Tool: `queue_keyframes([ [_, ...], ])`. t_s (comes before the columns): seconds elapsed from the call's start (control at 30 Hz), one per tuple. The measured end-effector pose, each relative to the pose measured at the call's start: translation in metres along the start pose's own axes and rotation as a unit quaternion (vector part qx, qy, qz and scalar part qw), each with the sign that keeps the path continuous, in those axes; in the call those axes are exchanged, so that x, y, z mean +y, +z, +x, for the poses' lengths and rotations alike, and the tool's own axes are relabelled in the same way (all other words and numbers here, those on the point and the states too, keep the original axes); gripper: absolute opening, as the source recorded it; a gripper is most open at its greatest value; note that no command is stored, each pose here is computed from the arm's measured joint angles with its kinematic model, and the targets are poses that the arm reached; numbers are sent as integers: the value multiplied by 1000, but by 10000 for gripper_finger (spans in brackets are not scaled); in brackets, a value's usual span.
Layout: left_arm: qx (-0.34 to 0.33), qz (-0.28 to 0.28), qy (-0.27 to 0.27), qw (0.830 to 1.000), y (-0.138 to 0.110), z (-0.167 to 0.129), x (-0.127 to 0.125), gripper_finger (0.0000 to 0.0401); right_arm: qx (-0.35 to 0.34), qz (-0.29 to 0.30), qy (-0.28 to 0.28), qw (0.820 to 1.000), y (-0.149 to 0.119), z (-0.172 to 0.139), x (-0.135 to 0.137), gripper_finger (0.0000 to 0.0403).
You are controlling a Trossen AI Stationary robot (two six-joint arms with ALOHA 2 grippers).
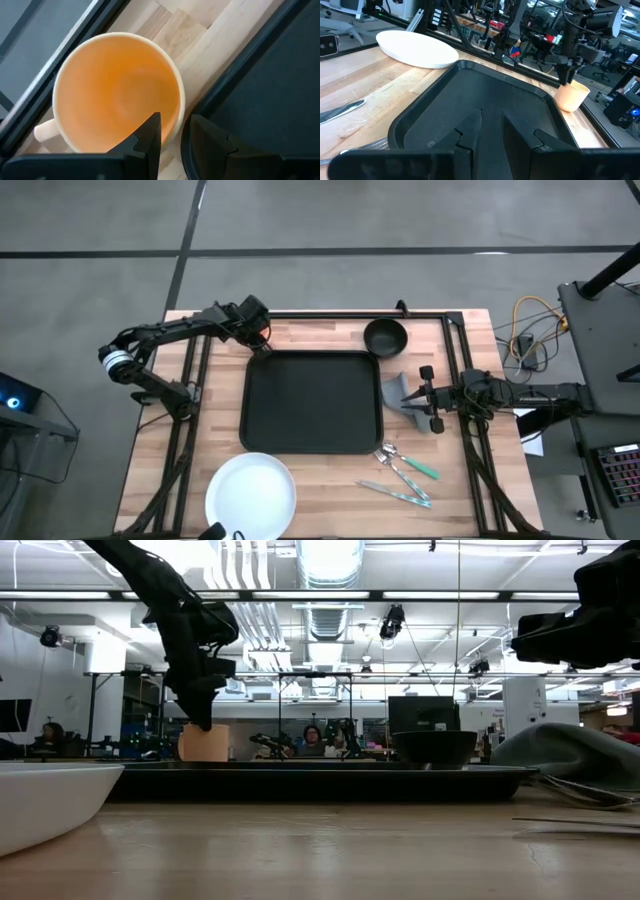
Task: Set up tray
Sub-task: Put the cup on the top left of the serving tray
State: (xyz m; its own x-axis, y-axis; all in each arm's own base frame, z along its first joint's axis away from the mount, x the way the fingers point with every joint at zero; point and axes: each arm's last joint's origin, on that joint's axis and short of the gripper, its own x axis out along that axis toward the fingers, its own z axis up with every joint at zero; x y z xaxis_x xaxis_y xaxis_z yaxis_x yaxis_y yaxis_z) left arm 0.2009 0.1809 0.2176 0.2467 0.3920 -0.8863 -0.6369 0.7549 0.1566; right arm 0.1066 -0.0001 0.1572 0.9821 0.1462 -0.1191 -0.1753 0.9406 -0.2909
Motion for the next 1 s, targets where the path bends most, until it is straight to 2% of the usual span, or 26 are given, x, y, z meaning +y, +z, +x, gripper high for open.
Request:
queue_keyframes([
  [0.13,0,5,0,1000,0,0,0,64,0,0,0,1000,0,0,0,63],
  [0.33,-1,22,0,1000,0,0,0,6,0,0,0,1000,0,0,0,63],
  [0.6,-5,44,1,999,2,-2,1,1,0,0,0,1000,0,0,0,63],
  [1.0,-15,59,-3,998,25,-32,-2,1,0,0,0,1000,0,0,0,63],
])
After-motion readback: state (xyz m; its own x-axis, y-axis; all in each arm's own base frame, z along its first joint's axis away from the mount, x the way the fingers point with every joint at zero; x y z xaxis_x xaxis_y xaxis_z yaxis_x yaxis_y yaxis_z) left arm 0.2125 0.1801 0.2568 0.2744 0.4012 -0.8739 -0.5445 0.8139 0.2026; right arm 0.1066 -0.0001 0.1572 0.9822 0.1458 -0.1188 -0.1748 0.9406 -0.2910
